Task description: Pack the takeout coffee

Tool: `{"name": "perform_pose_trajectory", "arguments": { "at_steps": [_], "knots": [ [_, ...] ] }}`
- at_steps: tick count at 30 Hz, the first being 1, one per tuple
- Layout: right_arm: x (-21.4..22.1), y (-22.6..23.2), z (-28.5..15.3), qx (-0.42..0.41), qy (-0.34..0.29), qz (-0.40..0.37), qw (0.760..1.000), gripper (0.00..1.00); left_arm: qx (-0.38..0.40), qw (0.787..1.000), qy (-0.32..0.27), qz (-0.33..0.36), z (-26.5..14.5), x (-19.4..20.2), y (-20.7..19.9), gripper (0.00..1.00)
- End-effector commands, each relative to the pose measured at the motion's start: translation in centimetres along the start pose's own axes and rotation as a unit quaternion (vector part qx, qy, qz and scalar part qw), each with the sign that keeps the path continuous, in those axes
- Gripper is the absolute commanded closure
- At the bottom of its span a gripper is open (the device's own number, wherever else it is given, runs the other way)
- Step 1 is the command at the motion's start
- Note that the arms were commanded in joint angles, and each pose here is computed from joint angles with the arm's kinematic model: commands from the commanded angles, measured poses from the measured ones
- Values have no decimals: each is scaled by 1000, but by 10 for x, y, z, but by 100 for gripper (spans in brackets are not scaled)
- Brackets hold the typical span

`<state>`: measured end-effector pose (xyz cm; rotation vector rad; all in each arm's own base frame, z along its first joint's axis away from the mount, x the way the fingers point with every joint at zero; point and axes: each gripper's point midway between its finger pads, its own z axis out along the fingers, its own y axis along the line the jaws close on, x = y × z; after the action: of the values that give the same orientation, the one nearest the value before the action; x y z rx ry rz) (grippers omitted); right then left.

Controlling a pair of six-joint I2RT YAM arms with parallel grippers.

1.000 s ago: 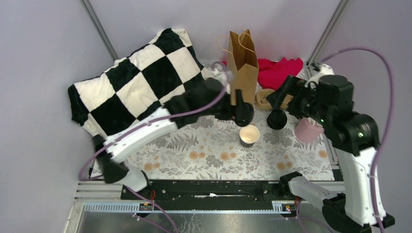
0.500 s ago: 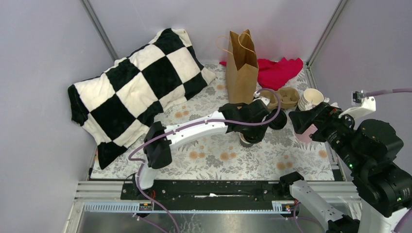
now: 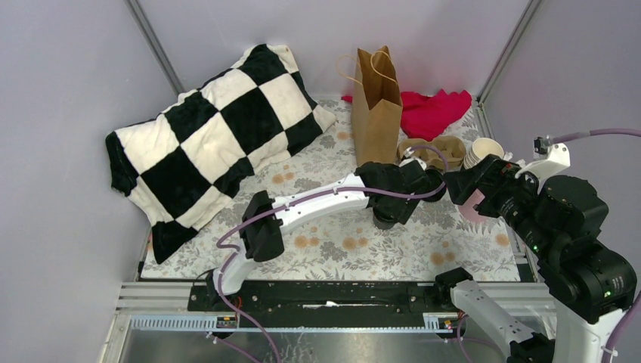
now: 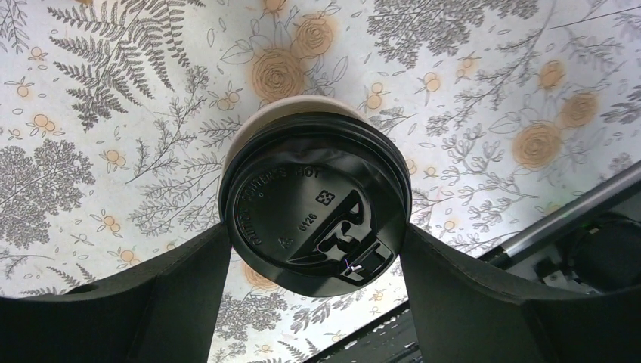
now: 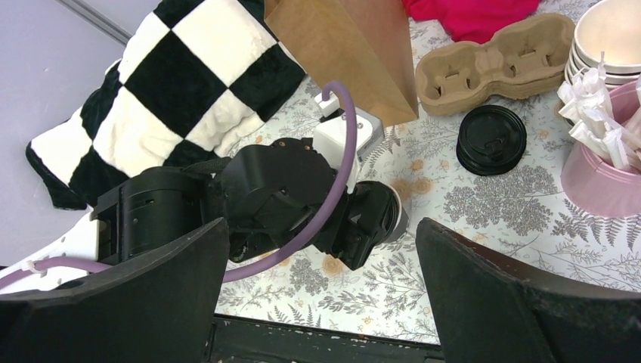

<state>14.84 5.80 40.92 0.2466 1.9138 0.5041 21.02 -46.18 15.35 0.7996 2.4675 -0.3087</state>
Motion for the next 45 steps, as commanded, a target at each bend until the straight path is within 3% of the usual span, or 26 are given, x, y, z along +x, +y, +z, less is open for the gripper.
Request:
{"name": "perform_pose_trajectory", "arguments": {
  "at_steps": [1,28,33,40,45],
  "knots": [
    [-1,6,4,-16,-3,4,1000,0,-22,1000,-4,17,-2,-8,9,18],
    [7,8,12,-20,11,13,1000,0,-10,1000,0,21,7,-19,12,11],
    [8,5,13,-13,12,12,1000,0,7,999,-34,3,-23,-38,10,1],
    [4,6,19,-6,16,5,1000,0,50,996,-67,-39,-77,-60,18,1],
    [19,-2,40,12,48,-10,999,0,89,988,-68,-110,-110,-49,60,1]
  ]
}}
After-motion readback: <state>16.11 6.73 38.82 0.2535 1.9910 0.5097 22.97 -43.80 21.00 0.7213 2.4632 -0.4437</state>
